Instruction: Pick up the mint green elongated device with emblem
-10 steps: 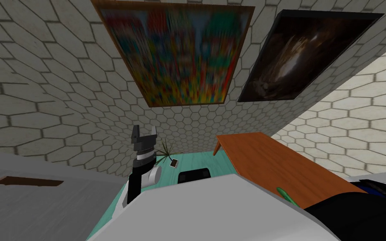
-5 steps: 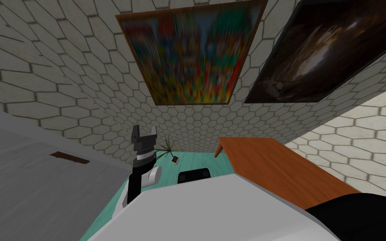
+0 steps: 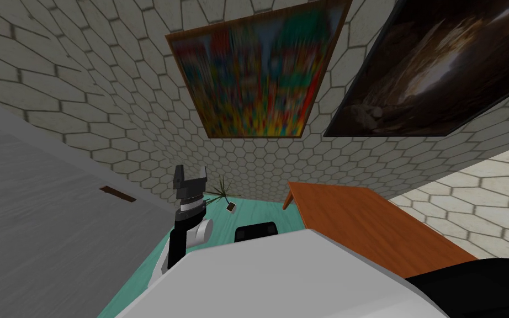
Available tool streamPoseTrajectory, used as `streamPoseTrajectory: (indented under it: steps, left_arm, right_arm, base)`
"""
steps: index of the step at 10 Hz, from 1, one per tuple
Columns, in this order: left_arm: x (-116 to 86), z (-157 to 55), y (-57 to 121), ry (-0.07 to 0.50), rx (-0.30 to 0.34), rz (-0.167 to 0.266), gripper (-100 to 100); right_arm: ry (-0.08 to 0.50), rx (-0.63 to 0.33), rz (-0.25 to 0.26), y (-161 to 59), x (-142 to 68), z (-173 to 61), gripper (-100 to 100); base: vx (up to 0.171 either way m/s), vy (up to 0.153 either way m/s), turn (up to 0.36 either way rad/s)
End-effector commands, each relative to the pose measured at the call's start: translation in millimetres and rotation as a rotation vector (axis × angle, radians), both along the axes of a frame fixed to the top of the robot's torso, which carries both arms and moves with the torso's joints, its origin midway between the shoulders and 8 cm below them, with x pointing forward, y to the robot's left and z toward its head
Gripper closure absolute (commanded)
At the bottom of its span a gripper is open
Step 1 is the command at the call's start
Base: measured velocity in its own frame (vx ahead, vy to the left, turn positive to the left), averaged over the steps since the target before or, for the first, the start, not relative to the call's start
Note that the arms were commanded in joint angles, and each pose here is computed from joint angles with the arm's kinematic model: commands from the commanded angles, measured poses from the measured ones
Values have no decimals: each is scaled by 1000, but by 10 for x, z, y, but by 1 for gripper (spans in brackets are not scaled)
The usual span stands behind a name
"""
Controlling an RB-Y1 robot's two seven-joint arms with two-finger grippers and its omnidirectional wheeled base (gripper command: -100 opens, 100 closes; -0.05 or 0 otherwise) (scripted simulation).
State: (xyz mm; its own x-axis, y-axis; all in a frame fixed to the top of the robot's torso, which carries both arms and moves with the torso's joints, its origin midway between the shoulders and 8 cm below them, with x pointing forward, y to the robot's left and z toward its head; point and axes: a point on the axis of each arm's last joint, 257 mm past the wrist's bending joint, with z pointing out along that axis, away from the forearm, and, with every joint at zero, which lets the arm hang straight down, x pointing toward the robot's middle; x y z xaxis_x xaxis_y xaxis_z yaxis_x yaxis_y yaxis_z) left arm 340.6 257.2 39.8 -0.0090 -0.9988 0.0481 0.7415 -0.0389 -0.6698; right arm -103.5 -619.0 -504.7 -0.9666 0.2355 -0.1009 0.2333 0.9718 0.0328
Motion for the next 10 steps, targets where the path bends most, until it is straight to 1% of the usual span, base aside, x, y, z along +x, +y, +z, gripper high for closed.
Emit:
streamPoseTrajectory:
  steps: [1,2,3,4,5,6,7,8,10]
  left_arm:
    - [0,0,0,0,0,0,0]
    - [0,0,0,0,0,0,0]
    - [0,-1,0,0,0,0,0]
    - [0,0,0,0,0,0,0]
    - [0,0,0,0,0,0,0]
    - [0,0,0,0,0,0,0]
    - [0,0,0,0,0,0,0]
    - [0,0,0,0,0,0,0]
    - [0,0,0,0,0,0,0]
  right_arm:
    - [-8,-3,5,-8,59,3,-100]
    - [-15,17,6,76,91,-33,-100]
    - [-12,10,5,43,67,-18,-100]
    - [-12,10,6,47,68,-21,0]
    - [-22,-19,5,-16,107,-18,-100]
    - [-28,2,5,95,148,-77,-100]
    - [-33,-34,4,-21,162,-33,-100]
    - [-28,-43,3,-34,153,-44,-100]
    - [-41,-4,4,155,223,-127,-100]
  base:
    - [-36,-59,89]
    - [-9,-28,0]
    - [-1,-7,-2]
    - [0,0,0]
    - [-20,-33,27]
    - [-32,-43,21]
    - [-40,-51,21]
    - [-34,-50,18]
    - [-8,-13,1]
